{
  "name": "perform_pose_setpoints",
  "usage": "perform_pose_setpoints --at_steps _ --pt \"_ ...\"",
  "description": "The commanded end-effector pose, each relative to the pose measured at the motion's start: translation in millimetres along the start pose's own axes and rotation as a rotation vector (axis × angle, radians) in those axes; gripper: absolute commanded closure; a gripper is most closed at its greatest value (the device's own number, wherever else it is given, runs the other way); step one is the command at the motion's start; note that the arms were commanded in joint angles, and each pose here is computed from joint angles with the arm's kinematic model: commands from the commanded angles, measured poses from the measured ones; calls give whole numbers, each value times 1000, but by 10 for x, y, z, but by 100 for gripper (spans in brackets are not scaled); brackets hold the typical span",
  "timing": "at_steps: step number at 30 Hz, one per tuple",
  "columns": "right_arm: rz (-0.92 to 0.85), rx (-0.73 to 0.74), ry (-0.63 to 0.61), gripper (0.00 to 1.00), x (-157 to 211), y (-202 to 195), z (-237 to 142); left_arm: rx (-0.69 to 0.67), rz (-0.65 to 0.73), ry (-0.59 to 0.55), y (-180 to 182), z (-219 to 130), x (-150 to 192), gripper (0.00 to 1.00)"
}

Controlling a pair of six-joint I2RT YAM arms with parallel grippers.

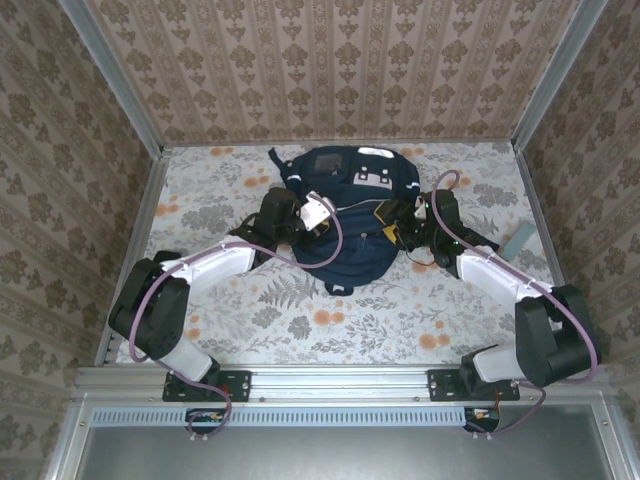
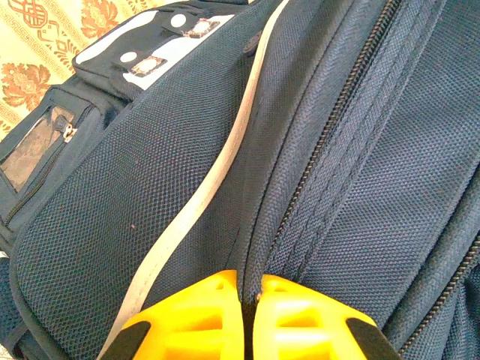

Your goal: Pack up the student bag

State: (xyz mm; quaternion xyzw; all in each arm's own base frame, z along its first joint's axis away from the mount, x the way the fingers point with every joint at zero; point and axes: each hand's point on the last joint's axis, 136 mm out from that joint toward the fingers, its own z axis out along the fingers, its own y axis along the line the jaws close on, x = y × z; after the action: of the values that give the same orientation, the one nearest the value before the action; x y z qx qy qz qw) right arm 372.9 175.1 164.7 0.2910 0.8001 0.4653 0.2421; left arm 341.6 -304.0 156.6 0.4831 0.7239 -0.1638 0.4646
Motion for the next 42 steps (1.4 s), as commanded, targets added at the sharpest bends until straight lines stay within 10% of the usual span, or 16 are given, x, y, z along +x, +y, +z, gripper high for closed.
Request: perform_pose_setpoints --at_steps 1,8,13,18,29,42 --pt "11 -98 6 44 -58 265 65 -15 22 -149 67 -186 -432 100" --pt "4 -110 3 45 -68 329 47 -12 8 -149 63 -211 -441 97" --pt "22 -170 29 63 -17 439 81 -79 -164 -121 223 -318 -508 52" --pt "12 -205 43 77 62 518 109 -169 -439 -67 325 -505 -416 39" --pt "-19 -239 102 81 264 669 307 -80 -834 55 -422 -624 -240 36" --pt "-17 -234 121 87 321 662 340 66 -817 202 -800 -120 -106 54"
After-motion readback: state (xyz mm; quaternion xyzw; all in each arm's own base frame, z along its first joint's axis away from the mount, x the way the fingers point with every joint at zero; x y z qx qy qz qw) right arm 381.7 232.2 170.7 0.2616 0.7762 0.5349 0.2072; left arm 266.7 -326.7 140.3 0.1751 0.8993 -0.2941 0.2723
